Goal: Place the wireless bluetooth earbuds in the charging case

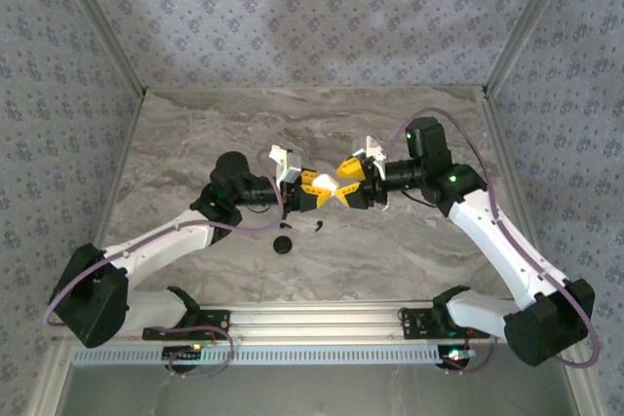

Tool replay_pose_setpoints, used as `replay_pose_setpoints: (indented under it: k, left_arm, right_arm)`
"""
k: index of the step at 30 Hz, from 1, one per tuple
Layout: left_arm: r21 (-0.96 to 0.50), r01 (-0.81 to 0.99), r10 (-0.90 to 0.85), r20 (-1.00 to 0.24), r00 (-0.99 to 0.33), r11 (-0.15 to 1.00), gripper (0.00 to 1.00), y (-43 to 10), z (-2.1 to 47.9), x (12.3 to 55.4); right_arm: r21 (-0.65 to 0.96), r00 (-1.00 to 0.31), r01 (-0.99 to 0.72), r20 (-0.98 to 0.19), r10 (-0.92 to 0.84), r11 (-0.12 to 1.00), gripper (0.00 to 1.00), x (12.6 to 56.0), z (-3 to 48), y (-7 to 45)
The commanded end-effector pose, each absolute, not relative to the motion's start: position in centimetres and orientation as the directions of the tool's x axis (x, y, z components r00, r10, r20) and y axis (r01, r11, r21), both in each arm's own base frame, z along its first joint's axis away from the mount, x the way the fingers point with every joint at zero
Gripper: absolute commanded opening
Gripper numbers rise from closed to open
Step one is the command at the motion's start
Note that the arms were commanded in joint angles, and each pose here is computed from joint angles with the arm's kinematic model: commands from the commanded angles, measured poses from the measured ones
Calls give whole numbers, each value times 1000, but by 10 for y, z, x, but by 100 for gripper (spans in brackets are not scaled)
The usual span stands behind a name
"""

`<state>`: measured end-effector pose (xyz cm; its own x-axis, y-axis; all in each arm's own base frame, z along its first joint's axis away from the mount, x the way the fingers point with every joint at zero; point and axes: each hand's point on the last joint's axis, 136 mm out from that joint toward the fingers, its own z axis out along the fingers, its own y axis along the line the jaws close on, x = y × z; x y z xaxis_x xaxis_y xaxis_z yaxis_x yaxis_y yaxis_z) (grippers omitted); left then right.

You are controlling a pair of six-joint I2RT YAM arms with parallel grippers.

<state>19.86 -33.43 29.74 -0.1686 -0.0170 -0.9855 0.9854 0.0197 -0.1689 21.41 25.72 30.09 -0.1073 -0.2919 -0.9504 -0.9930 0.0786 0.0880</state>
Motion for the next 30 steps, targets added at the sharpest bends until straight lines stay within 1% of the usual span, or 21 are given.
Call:
replay_pose_setpoints:
  k: [1, 8, 12, 14, 15, 16, 19, 20, 23, 25, 27, 30]
  left_arm:
    - [-140, 990, -51, -989, -140, -12, 22, -335, 315, 198]
    - [-143, 989, -71, -987, -145, -19, 22, -337, 319, 199]
    - [-138, 990, -75, -988, -138, -16, 22, -337, 321, 200]
    - [-139, 990, -76, -987, -140, -13, 23, -337, 321, 200]
    - [-138, 990, -75, -988, -138, -11, 24, -337, 321, 201]
    - [-140, 990, -69, -988, -140, -8, 28, -337, 319, 201]
    - [-128, 991, -16, -992, -128, 22, 44, -336, 309, 203]
    - [-118, 992, 11, -993, -118, 34, 47, -335, 304, 203]
    - [-70, 994, 121, -989, -80, 86, 49, -327, 288, 204]
    - [-16, 994, 199, -979, -38, 111, 49, -321, 279, 203]
    - [20, 993, 252, -968, -10, 113, 49, -316, 273, 202]
    - [76, 994, 301, -952, 49, 77, 50, -314, 267, 196]
  right_arm:
    - [71, -65, -997, -962, -266, -13, 46, 201, 316, 261]
    - [95, -81, -995, -960, -267, -37, 29, 198, 312, 262]
    - [108, -95, -994, -956, -277, -34, 15, 200, 310, 263]
    - [104, -93, -994, -955, -281, -27, 11, 201, 310, 262]
    - [99, -88, -995, -955, -283, -24, 10, 202, 310, 262]
    - [92, -83, -996, -954, -288, -17, 10, 202, 310, 262]
    - [87, -89, -996, -946, -311, 21, 10, 205, 309, 259]
    - [85, -90, -996, -941, -326, 30, 10, 205, 307, 257]
    - [35, -69, -996, -907, -416, 88, 10, 208, 295, 246]
    - [-30, -25, -994, -880, -474, 109, 9, 210, 297, 240]
    - [-59, -6, -993, -851, -525, 106, 9, 208, 294, 236]
    - [-96, 18, -991, -795, -606, 97, 9, 205, 287, 233]
